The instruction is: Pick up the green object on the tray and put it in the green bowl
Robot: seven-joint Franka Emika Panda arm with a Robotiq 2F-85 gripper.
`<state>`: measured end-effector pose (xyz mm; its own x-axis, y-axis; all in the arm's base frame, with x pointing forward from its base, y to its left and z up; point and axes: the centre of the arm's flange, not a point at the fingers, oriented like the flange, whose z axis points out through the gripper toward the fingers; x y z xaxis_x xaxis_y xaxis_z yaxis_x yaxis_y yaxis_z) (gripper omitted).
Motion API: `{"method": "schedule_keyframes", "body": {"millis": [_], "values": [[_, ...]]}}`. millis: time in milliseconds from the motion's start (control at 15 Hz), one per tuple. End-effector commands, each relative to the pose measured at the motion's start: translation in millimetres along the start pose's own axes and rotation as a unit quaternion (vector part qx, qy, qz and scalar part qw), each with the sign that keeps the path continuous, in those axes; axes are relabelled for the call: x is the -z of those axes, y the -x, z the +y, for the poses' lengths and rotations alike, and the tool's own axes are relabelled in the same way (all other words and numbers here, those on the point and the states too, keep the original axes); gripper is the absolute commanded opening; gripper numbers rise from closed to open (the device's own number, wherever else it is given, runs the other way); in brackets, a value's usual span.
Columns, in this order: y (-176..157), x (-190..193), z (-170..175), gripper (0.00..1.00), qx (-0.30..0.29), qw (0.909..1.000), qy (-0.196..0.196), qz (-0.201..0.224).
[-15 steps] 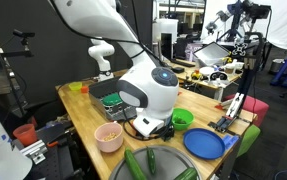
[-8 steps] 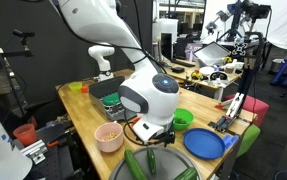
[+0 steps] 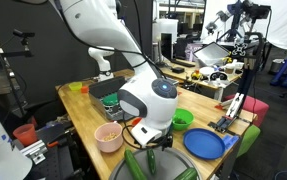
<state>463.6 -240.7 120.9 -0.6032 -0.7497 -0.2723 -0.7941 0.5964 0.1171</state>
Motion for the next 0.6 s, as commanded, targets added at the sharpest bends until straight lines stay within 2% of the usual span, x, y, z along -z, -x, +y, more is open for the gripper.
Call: {"method": "schedule_keyframes", "body": {"millis": [0,467,533], "values": [[-10,-18,4,1.00,0.003,1.0000,-0.002,0.005],[-13,-35,6,0.98,0.007,0.9996,-0.009,0.025],[-13,-34,6,0.80,0.007,0.9996,-0.012,0.026]]}}
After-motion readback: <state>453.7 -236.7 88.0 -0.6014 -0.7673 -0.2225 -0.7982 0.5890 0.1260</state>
